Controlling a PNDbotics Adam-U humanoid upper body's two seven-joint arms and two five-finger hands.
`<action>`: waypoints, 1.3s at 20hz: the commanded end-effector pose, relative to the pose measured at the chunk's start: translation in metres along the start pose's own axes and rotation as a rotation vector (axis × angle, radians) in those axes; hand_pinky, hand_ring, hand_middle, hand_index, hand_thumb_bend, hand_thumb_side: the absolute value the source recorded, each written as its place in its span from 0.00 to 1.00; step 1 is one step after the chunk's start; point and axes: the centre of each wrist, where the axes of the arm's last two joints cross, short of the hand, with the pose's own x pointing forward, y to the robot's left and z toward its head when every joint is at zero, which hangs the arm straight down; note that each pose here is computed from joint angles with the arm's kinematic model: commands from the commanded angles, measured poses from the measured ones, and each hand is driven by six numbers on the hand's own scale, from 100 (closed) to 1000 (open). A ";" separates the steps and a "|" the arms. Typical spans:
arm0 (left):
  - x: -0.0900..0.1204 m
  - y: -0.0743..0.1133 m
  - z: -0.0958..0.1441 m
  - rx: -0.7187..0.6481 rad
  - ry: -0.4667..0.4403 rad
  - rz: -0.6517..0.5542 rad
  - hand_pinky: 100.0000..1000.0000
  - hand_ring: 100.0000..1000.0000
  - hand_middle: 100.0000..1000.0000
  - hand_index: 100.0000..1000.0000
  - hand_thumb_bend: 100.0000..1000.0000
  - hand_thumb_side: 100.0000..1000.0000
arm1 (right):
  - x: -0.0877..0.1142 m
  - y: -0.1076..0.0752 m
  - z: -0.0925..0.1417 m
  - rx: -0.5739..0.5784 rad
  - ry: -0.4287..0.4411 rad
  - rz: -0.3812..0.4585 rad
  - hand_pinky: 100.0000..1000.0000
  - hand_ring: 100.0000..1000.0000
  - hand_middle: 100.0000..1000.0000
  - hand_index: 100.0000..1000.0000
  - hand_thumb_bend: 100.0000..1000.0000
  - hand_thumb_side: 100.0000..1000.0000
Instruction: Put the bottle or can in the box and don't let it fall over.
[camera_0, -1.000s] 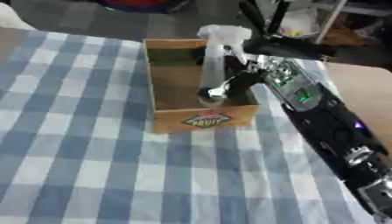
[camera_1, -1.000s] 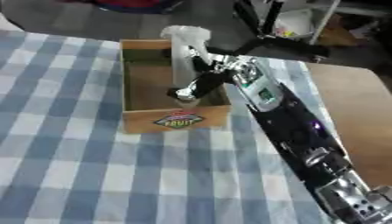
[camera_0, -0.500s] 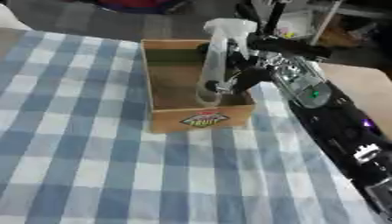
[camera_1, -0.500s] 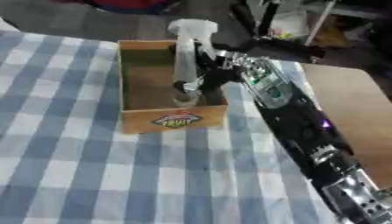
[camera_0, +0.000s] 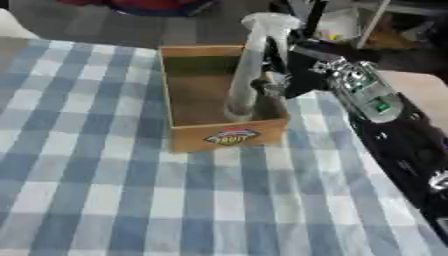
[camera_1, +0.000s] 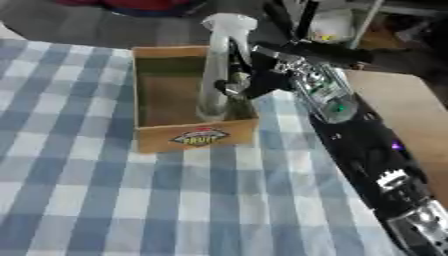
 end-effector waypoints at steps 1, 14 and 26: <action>0.006 0.005 -0.001 0.011 -0.021 -0.020 1.00 0.51 0.69 0.86 0.56 0.36 | 0.013 -0.018 0.017 -0.055 -0.015 0.021 0.96 1.00 1.00 1.00 0.08 0.00; 0.001 0.008 0.003 0.030 -0.004 -0.021 1.00 0.51 0.68 0.85 0.57 0.36 | 0.024 -0.015 0.079 -0.430 -0.029 -0.006 0.83 1.00 1.00 0.98 0.00 0.31; -0.002 0.009 0.006 0.044 0.001 -0.025 1.00 0.51 0.68 0.85 0.58 0.36 | 0.031 0.005 0.136 -0.595 -0.101 -0.008 0.83 1.00 1.00 1.00 0.00 0.40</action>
